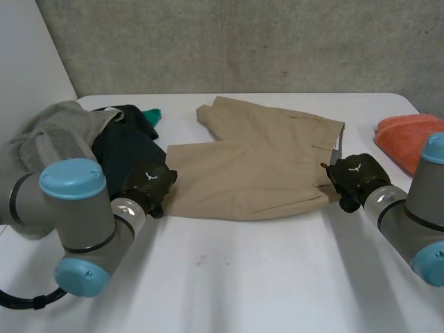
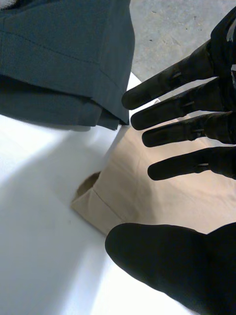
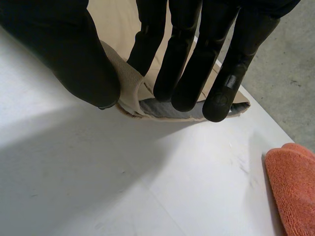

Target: Fold the laundry.

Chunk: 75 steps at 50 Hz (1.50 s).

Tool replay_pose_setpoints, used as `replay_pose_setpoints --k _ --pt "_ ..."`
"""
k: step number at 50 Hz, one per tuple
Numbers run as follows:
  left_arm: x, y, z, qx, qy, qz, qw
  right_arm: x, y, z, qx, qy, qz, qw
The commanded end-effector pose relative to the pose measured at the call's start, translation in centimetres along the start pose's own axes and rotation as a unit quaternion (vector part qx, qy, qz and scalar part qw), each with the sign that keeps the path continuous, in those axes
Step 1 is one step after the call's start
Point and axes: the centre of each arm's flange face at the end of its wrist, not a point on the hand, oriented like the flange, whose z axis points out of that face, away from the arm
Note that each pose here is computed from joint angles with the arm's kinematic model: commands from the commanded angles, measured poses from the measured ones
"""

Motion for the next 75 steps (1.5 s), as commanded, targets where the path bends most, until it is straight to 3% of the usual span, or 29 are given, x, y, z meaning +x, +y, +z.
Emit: replay_pose_setpoints --k 1,25,32,42,50,54,59,64,75 --pt "-0.1 0.7 1.6 -0.002 0.001 -0.001 1.0 -0.2 0.2 -0.1 -0.003 -0.002 0.001 1.0" --pt "0.4 1.1 2.2 -0.027 0.027 0.003 0.999 0.0 0.2 -0.1 -0.004 -0.001 -0.001 1.0" --pt "-0.2 -0.3 -1.4 -0.104 0.045 0.007 0.994 0.0 0.0 -1.0 -0.024 -0.012 -0.025 0.999" --pt "0.2 -3.7 -9.6 -0.162 0.097 0.027 0.982 0.5 -1.9 -6.1 -0.084 -0.067 -0.111 0.988" --pt "2.6 -3.4 -15.7 -0.204 0.171 0.108 0.958 -0.2 -1.0 -11.7 -0.168 -0.153 -0.175 0.958" --pt "3.7 -3.4 -17.1 -0.199 0.188 0.123 0.954 -0.4 -0.6 -13.0 -0.174 -0.166 -0.184 0.953" --pt "3.9 -3.3 -16.7 -0.197 0.19 0.123 0.954 -0.6 -0.1 -13.0 -0.173 -0.18 -0.171 0.953" --pt "3.3 -4.1 -14.2 -0.162 0.15 0.117 0.968 -0.5 -0.2 -12.6 -0.152 -0.189 -0.153 0.958" --pt "2.4 -5.5 -11.5 -0.123 0.114 0.108 0.98 1.4 -0.7 -10.7 -0.101 -0.145 -0.121 0.977"
